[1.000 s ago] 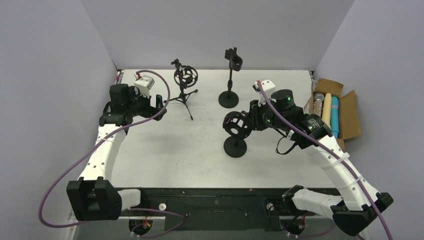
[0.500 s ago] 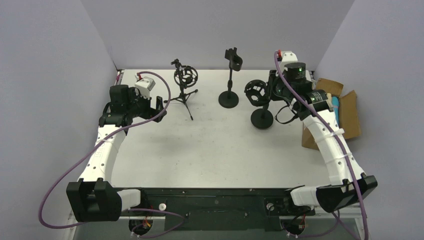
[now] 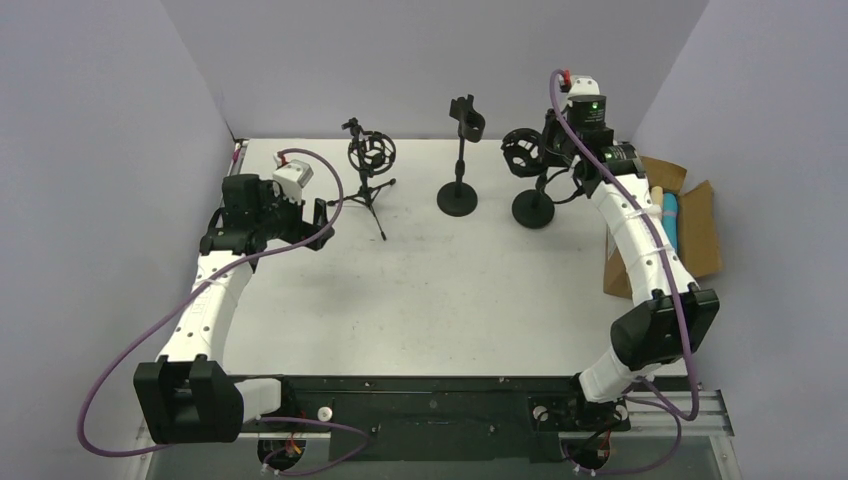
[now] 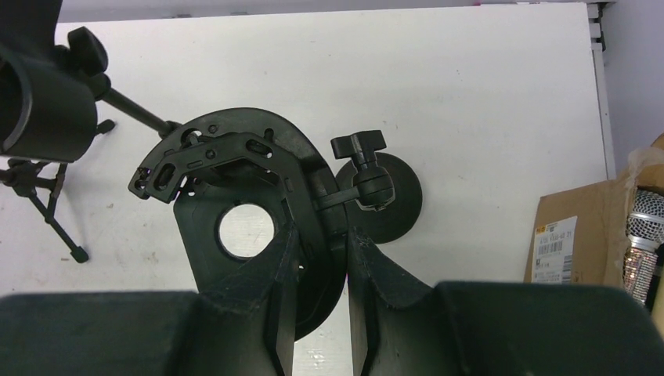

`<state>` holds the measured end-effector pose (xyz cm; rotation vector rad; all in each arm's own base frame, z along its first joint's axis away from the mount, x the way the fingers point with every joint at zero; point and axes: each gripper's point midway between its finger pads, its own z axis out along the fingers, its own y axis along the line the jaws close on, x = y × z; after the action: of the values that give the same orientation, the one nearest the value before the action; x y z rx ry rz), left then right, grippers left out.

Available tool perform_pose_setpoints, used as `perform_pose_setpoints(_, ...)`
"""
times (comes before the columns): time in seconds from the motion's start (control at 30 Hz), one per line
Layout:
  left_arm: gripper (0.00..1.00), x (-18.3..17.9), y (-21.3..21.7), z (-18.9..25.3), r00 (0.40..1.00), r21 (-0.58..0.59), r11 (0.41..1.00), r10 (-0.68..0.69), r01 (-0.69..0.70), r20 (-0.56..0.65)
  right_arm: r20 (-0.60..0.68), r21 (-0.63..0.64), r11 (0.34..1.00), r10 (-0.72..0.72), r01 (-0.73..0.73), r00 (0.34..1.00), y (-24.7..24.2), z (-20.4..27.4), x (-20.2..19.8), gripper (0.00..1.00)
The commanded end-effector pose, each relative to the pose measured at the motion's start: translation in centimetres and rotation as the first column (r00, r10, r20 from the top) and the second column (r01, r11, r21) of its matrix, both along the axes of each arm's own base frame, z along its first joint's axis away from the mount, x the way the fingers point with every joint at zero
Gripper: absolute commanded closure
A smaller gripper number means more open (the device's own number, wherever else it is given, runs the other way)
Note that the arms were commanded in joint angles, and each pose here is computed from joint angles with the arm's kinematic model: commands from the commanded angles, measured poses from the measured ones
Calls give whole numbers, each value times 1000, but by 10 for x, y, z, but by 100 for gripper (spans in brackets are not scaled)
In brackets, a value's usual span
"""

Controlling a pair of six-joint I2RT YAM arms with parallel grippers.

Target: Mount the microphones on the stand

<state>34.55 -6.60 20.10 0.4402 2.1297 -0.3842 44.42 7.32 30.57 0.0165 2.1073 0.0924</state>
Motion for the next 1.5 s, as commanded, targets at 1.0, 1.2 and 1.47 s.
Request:
perform_pose_setpoints(1.0, 4, 0, 24, 36, 989, 53, 988, 145, -144, -20, 130, 37, 777, -628, 629, 768, -166, 16, -95, 17)
perform_pose_setpoints(1.2, 4, -1, 18, 37, 992, 31, 992, 123, -122, -31, 51, 17, 779, -627, 627, 777, -163, -34, -103, 14)
perform_pose_setpoints(1.47, 4, 1, 14, 34, 994, 12, 995, 101, -100, -44, -37, -65, 776, -630, 627, 776, -166, -67, -97, 13)
